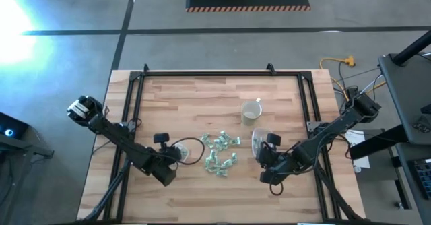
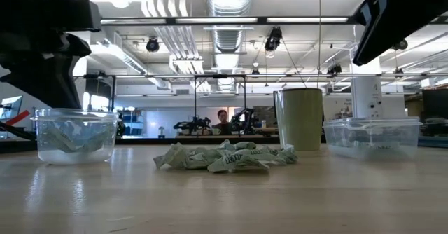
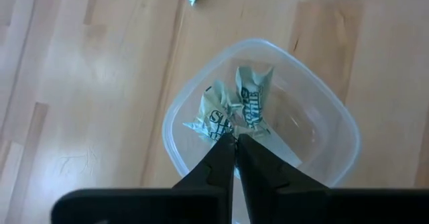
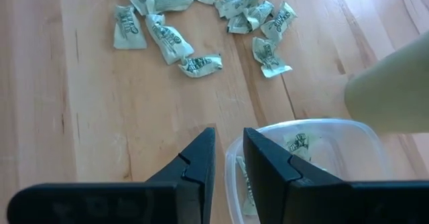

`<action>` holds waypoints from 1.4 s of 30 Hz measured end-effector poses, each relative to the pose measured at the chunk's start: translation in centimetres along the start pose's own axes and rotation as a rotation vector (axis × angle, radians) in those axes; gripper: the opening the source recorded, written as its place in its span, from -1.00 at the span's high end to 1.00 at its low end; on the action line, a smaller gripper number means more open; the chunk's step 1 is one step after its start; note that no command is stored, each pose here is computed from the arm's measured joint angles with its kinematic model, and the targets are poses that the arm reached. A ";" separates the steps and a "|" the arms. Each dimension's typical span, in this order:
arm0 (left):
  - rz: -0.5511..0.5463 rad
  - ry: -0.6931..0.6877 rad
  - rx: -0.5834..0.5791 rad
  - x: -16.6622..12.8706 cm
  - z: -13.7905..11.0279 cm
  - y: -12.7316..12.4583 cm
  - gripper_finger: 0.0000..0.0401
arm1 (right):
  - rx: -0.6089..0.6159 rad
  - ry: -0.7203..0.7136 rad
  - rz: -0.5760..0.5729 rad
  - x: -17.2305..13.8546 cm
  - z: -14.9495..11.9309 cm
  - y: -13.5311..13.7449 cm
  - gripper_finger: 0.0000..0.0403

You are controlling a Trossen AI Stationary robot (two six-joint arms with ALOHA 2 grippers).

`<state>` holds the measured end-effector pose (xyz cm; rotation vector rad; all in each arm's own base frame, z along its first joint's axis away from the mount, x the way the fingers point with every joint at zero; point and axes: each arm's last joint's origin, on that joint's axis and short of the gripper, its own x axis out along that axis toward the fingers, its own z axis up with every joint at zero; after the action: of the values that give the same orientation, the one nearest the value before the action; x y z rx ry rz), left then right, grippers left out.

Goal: Pick and place Stevia / Truvia into bins
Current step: Put the stevia packet into the left transparent container, then put the stevia packet into the right transparent container

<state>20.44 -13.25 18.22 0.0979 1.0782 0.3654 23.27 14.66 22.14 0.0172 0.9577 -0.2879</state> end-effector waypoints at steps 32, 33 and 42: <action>-0.006 -0.228 0.138 -5.4 2.0 2.4 0.44 | -0.298 -0.328 0.211 3.5 2.1 2.9 0.66; -0.006 -0.244 0.138 -5.7 2.1 2.7 0.44 | -0.312 -0.321 0.230 4.2 2.2 3.0 0.66; -0.051 -0.251 0.140 -6.2 1.8 2.7 0.44 | -0.319 -0.220 0.201 8.8 4.4 1.6 0.66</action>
<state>18.77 -12.64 25.01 0.2342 0.8548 0.2241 31.99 13.52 17.41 -0.2060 0.7670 0.0502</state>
